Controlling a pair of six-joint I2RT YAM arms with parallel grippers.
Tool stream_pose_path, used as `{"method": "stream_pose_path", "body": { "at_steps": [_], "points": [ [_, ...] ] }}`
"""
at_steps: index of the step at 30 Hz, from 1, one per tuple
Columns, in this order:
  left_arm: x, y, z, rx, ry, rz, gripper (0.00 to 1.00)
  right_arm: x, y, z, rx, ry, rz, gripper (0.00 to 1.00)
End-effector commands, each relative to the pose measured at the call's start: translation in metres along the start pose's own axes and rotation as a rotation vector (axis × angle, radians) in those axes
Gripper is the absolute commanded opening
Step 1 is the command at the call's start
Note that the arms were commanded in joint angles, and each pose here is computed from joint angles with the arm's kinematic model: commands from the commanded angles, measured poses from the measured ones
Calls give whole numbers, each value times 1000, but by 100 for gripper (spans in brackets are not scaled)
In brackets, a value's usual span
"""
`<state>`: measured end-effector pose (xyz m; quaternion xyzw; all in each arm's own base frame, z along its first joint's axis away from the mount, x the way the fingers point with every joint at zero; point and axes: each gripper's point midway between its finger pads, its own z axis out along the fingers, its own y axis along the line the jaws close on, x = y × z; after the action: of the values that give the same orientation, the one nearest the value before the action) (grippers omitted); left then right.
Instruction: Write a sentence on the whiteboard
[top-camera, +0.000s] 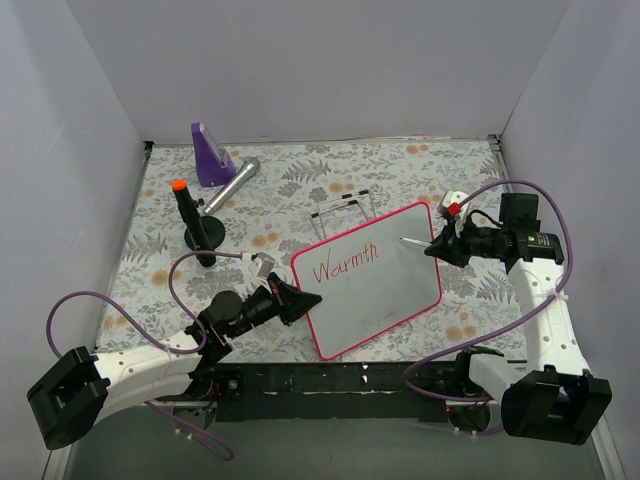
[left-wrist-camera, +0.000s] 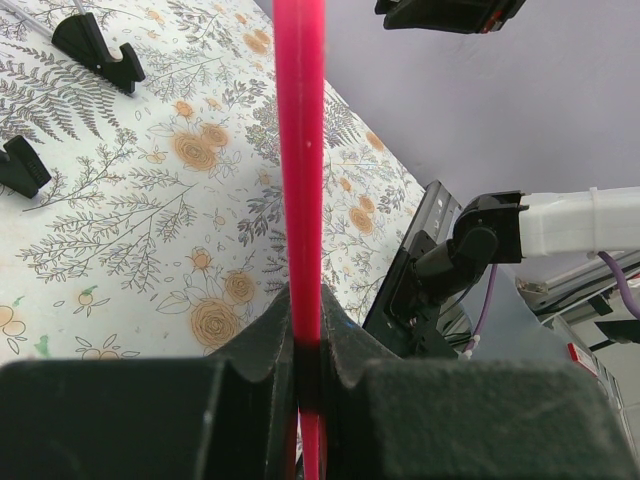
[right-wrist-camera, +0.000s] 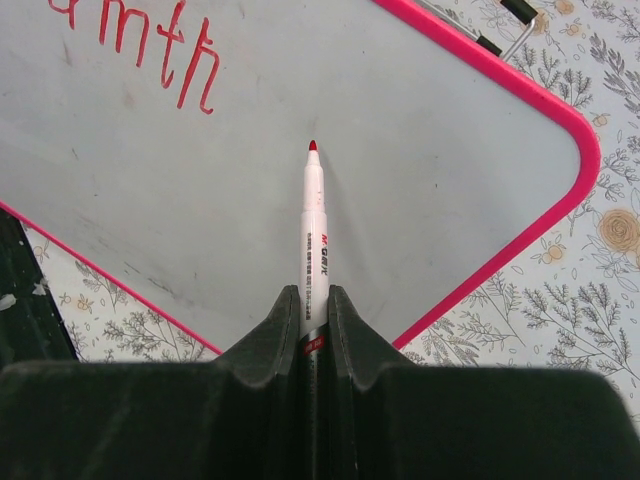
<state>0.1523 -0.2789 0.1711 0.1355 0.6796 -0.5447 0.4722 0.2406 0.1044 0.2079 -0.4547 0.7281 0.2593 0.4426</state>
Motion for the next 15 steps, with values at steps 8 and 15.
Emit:
{"method": "stream_pose_path", "body": {
  "at_steps": [8, 15],
  "points": [
    [-19, -15, 4, 56, -61, 34, 0, -20, 0, 6, -53, -79, -5, 1],
    [-17, -16, 5, 60, -54, 30, 0, -31, -4, 13, -60, -102, 8, 1]
  ]
}}
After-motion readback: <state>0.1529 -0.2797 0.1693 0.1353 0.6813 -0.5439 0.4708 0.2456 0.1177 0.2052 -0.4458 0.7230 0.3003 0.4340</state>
